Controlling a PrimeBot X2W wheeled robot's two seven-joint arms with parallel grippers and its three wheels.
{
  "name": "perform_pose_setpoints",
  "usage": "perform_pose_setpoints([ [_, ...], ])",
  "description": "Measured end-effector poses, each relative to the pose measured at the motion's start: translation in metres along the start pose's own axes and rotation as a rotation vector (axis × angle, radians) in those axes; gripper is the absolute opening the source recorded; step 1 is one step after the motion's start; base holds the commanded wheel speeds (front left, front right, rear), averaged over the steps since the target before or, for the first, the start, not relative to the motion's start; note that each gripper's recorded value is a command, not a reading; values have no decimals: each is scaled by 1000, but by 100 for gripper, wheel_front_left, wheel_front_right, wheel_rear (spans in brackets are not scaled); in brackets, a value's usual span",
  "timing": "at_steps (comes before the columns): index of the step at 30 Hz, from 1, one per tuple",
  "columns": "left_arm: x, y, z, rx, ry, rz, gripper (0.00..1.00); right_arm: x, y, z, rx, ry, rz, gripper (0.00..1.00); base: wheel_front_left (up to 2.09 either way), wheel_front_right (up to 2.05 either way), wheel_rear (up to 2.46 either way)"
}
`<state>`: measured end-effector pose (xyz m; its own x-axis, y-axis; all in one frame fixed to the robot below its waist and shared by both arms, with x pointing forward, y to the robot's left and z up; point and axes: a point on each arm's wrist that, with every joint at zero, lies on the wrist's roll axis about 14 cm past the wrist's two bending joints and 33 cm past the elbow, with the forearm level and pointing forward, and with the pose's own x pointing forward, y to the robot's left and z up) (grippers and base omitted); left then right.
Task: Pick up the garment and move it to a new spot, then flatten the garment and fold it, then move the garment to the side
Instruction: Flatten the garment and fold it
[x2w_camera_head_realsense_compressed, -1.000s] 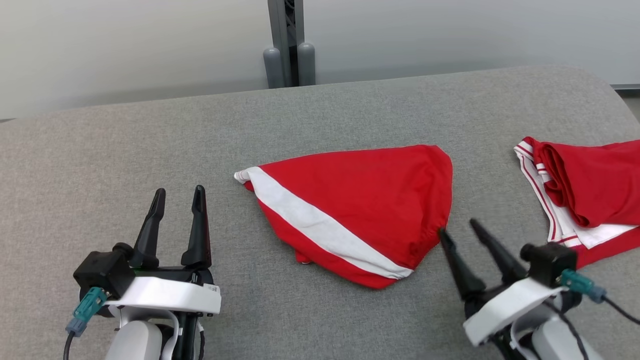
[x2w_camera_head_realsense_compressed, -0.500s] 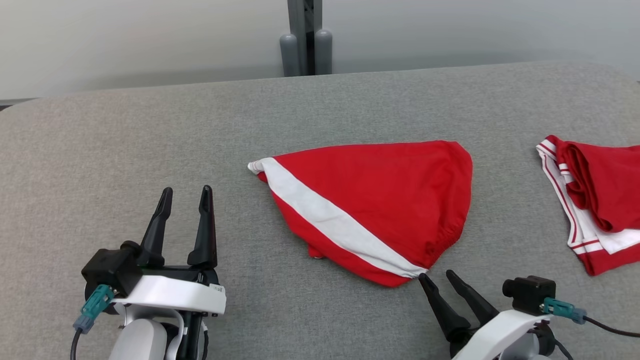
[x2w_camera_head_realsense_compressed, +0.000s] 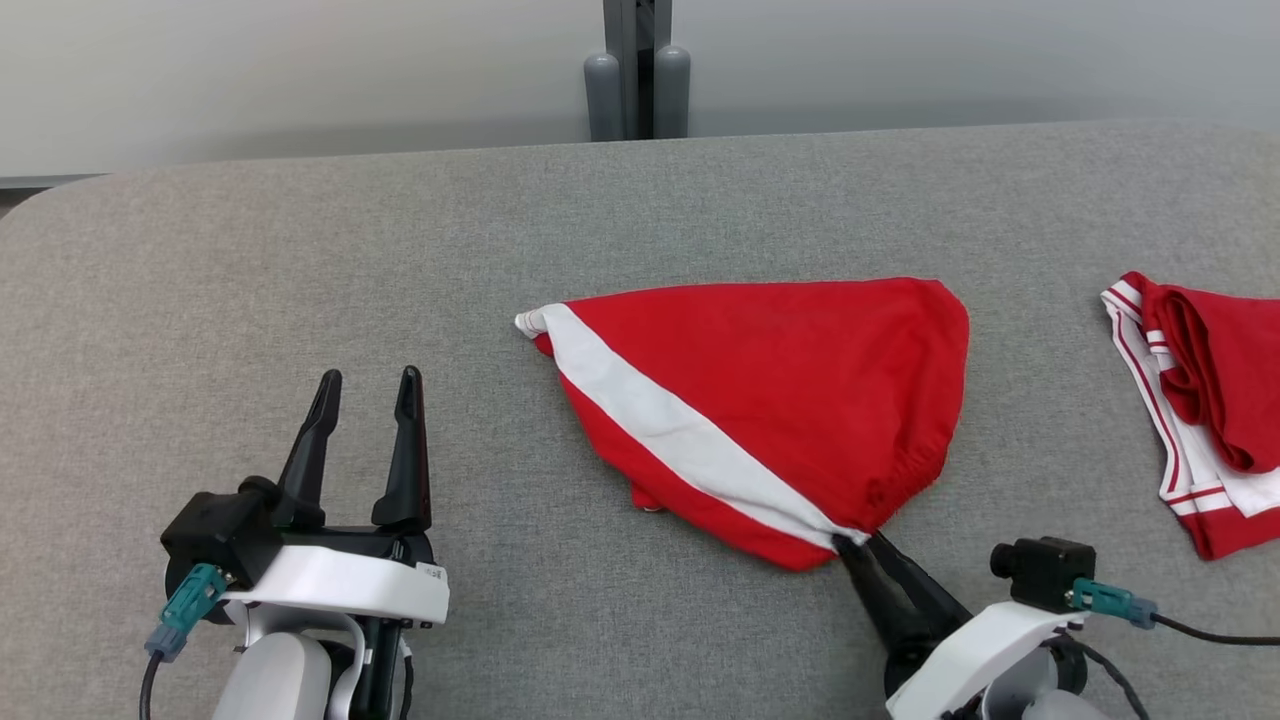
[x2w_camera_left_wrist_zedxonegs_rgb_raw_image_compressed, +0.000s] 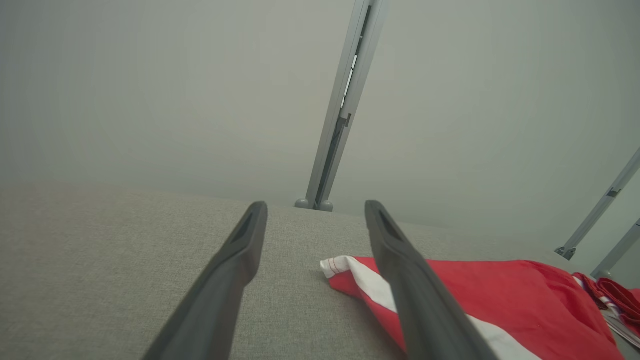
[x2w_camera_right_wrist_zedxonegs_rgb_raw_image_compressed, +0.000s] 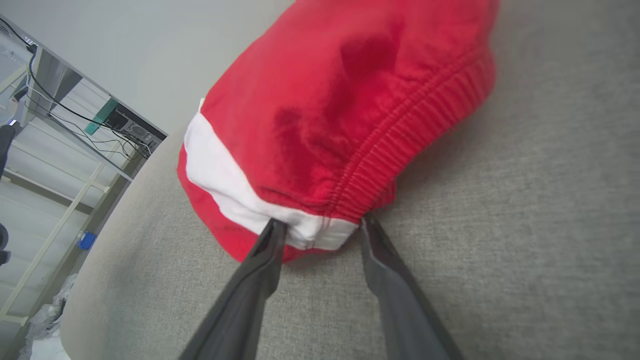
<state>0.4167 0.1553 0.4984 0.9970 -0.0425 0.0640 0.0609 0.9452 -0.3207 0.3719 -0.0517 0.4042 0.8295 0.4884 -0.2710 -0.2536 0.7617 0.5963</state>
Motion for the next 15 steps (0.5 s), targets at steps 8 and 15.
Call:
perform_pose_setpoints([
  [8, 2, -7, 1, -5, -2, -19, 100, -6, -5, 12, -50, -35, 2, 0, 0, 0, 0],
  [15, 0, -16, -2, -12, 5, -43, 100, -24, -28, 31, -224, -46, -31, 0, 0, 0, 0],
])
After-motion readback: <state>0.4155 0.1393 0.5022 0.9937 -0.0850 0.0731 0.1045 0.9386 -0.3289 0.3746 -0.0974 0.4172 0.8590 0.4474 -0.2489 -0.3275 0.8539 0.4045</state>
